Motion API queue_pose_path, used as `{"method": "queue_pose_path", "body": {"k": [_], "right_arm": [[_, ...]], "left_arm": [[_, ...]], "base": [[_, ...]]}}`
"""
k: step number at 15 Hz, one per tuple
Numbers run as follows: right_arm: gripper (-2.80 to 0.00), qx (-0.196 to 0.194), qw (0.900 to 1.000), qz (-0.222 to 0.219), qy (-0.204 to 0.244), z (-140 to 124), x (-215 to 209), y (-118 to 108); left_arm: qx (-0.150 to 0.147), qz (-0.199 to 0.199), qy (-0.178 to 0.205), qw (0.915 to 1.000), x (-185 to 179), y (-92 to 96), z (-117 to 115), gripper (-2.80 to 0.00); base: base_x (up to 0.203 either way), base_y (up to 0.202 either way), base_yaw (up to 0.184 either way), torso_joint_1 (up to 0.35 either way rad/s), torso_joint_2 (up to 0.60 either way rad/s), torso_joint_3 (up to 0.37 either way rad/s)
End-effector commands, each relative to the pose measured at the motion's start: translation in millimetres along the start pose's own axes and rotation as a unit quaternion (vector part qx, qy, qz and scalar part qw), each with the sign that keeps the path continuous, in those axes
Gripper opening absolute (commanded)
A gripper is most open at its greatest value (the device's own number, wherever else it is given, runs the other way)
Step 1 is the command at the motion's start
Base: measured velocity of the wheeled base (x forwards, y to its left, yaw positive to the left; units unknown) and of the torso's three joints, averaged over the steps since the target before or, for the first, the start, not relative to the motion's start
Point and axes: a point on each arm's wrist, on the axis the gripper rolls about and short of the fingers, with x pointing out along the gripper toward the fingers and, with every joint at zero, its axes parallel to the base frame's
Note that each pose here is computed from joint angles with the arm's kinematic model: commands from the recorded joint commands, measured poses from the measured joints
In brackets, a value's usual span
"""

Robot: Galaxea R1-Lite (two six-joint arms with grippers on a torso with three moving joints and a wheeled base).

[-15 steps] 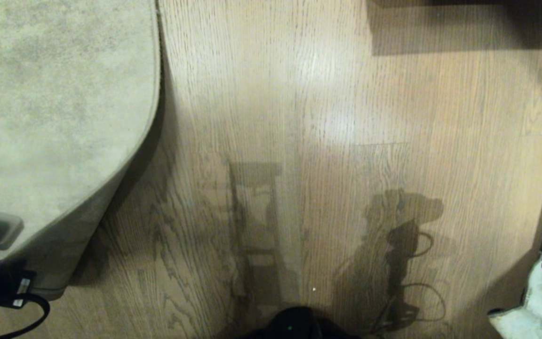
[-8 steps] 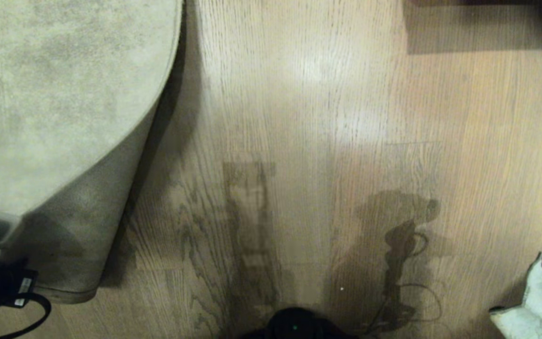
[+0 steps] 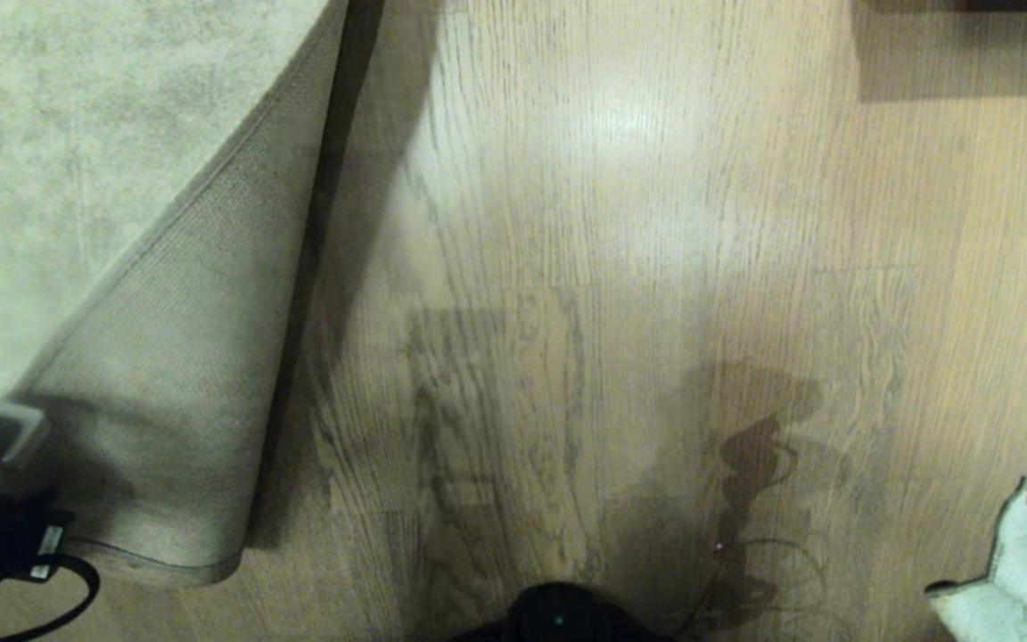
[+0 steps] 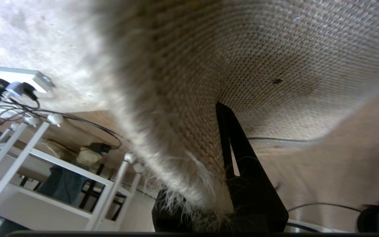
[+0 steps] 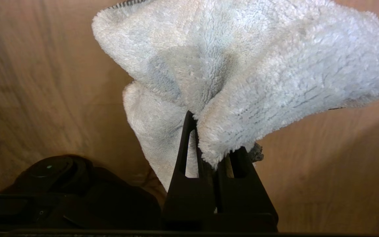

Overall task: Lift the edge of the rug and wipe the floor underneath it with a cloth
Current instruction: Lift up the carpet

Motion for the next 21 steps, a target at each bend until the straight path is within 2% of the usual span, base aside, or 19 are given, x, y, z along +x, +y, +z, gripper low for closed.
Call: {"method": "queue_pose_path", "body": {"k": [1, 4, 8, 13, 15, 18, 21], "right_arm": [[-2.8, 0.0, 1.0, 0.0, 0.0, 0, 0, 0], [-2.8, 0.0, 1.0, 0.0, 0.0, 0, 0, 0], [-2.8, 0.0, 1.0, 0.0, 0.0, 0, 0, 0], [-2.8, 0.0, 1.0, 0.0, 0.0, 0, 0, 0], [-2.8, 0.0, 1.0, 0.0, 0.0, 0, 0, 0], [-2.8, 0.0, 1.0, 0.0, 0.0, 0, 0, 0], [-2.8, 0.0, 1.0, 0.0, 0.0, 0, 0, 0]], "left_arm": [[0.002, -0.006, -0.002, 1.0, 1, -0.7, 0, -2.8], [0.001, -0.004, -0.005, 1.0, 1, 0.8, 0, -2.8], [0.017, 0.003, -0.036, 0.9992, 11, 4.4, 11, -2.8], [0.079, -0.022, -0.121, 0.9892, 37, 7.6, 27, -2.8], [0.092, -0.027, -0.151, 0.9839, 43, 2.6, 35, -2.8], [0.101, -0.037, -0.178, 0.9781, 41, -9.0, 43, -2.8], [0.096, -0.034, -0.177, 0.979, 40, -7.8, 43, -2.8]], "base": [[0.0, 0.149, -0.001, -0.001, 0.01, -0.001], [0.0, 0.033, 0.001, 0.002, 0.0, 0.0], [0.0, 0.0, 0.0, 0.0, 0.0, 0.0], [0.0, 0.0, 0.0, 0.0, 0.0, 0.0], [0.0, 0.0, 0.0, 0.0, 0.0, 0.0], [0.0, 0.0, 0.0, 0.0, 0.0, 0.0], [0.0, 0.0, 0.0, 0.0, 0.0, 0.0]]}}
